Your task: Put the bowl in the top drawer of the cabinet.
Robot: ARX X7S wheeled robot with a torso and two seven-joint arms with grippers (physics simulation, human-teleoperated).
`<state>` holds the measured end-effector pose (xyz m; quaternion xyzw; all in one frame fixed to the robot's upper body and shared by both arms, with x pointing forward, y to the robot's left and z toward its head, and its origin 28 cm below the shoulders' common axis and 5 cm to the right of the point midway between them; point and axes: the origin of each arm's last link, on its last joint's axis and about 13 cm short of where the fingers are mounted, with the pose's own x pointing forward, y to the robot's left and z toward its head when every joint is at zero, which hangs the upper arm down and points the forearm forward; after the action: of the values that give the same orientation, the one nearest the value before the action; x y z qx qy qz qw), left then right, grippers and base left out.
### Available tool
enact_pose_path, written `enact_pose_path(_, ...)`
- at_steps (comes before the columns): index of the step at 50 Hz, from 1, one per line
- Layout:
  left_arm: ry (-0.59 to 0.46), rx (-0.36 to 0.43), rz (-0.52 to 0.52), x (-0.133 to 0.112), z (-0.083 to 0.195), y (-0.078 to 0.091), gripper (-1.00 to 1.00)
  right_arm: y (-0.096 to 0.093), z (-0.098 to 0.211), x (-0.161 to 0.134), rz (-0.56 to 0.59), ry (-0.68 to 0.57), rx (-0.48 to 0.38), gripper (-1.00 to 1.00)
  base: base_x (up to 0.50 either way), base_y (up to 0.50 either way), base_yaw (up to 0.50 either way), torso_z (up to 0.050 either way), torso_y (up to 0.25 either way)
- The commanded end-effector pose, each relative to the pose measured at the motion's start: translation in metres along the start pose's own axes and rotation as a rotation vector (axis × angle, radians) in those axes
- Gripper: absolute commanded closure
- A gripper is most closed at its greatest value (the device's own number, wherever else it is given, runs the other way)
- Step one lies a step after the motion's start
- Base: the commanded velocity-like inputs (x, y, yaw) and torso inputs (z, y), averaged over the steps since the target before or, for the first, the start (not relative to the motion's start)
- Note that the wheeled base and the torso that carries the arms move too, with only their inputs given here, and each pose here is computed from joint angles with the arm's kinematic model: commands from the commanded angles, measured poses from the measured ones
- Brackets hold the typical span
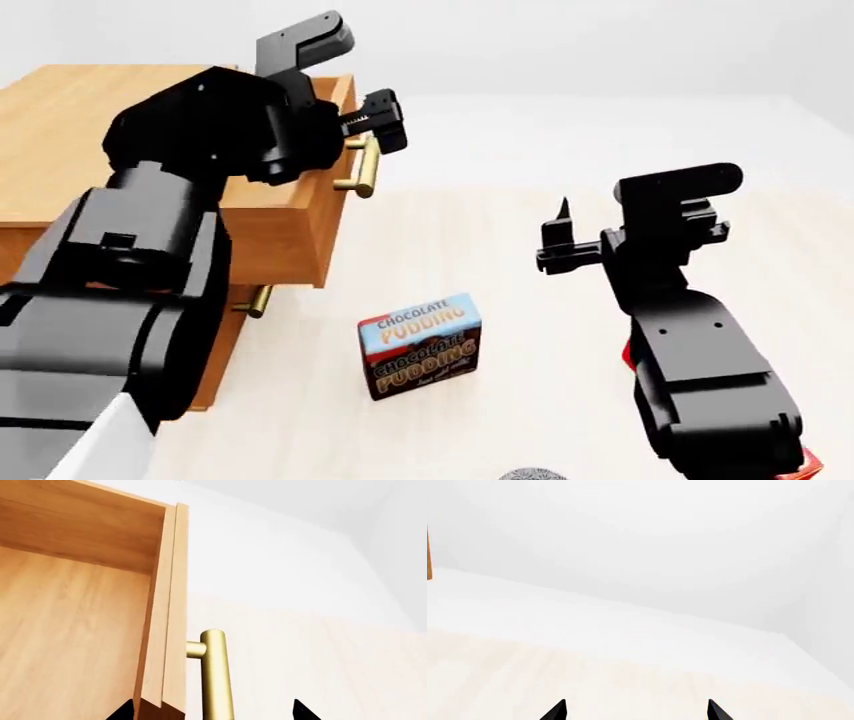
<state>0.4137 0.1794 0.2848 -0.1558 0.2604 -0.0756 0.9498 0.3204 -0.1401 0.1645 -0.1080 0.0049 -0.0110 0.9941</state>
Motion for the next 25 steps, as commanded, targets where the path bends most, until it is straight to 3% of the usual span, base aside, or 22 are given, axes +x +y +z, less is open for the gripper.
enact_pose_path(1,0.127,-0.162,-0.276,0.010,-0.028,-0.026,-1.00,0.001,-0.007,0.000,0.009,0.022,0.007,-1.00,0.00,0.00,0.00,0.000,0.000)
enact_pose_path(25,0.177,-0.142,-0.377,0.009,-0.042,-0.059,-1.00,-0.009,-0.018,-0.005,-0.020,0.055,0.007,-1.00,-0.01,0.00,0.00,0.000,0.000)
